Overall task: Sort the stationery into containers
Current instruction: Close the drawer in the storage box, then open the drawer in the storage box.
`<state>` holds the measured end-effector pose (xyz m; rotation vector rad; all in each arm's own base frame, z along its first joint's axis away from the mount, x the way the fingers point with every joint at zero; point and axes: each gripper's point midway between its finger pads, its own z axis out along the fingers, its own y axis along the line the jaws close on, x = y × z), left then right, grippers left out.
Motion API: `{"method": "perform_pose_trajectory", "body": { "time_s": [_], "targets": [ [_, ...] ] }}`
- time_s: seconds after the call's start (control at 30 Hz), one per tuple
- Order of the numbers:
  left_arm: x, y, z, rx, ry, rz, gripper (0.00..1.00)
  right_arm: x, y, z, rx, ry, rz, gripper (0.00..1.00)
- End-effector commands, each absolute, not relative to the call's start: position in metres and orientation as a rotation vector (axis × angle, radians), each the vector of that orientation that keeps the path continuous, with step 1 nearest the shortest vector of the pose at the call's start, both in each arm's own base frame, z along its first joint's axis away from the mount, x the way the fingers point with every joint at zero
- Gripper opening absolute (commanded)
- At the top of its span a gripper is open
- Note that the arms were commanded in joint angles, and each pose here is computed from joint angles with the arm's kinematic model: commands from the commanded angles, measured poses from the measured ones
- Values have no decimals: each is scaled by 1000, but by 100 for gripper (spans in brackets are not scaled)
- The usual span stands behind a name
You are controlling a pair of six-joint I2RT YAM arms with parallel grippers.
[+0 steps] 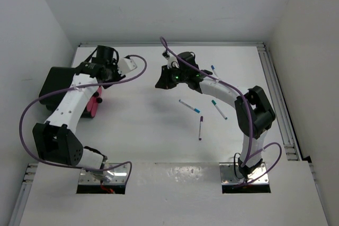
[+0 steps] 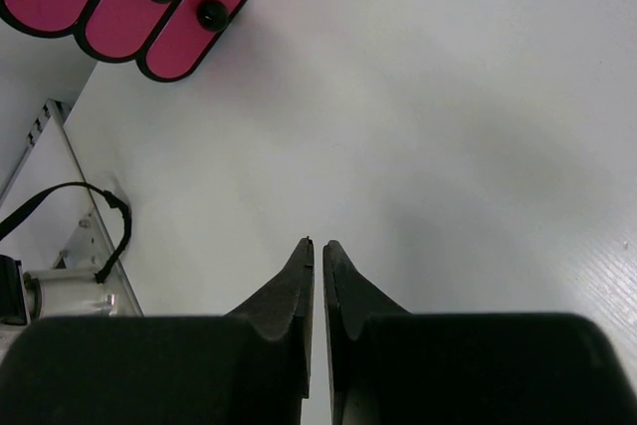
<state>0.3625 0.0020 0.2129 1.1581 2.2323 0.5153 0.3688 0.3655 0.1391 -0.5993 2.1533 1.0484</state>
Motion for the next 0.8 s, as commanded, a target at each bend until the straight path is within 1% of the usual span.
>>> {"method": "perform_pose_trajectory", "body": {
  "time_s": [0.0, 0.07, 0.13, 0.17, 0.23, 0.27, 0.43, 0.6, 0.77],
  "targets": [
    [341, 7, 201, 1464, 2215, 431, 47, 369, 369, 171, -637, 2063, 1076, 7],
    [333, 11, 188, 1612, 2228, 340, 47, 367, 370, 170, -641, 2066, 1079, 7],
    [337, 16, 190, 1648, 2234, 320, 47, 368, 369, 171, -641, 2064, 1078, 7],
    [336, 20, 181, 1676, 2258, 249, 48, 367, 370, 171, -646, 2063, 1079, 7],
    [343, 20, 190, 1691, 2226, 194, 48, 367, 369, 171, -641, 2065, 1077, 7],
    [344, 23, 185, 1716, 2239, 169, 49, 367, 369, 170, -644, 2066, 1077, 7],
    [353, 44, 184, 1786, 2198, 201, 50, 367, 370, 168, -644, 2075, 1080, 7],
    [347, 53, 171, 1911, 2210, 143, 50, 368, 371, 166, -640, 2081, 1086, 7],
    [350, 64, 167, 1914, 2224, 170, 49, 369, 371, 162, -632, 2094, 1088, 7]
  ]
}}
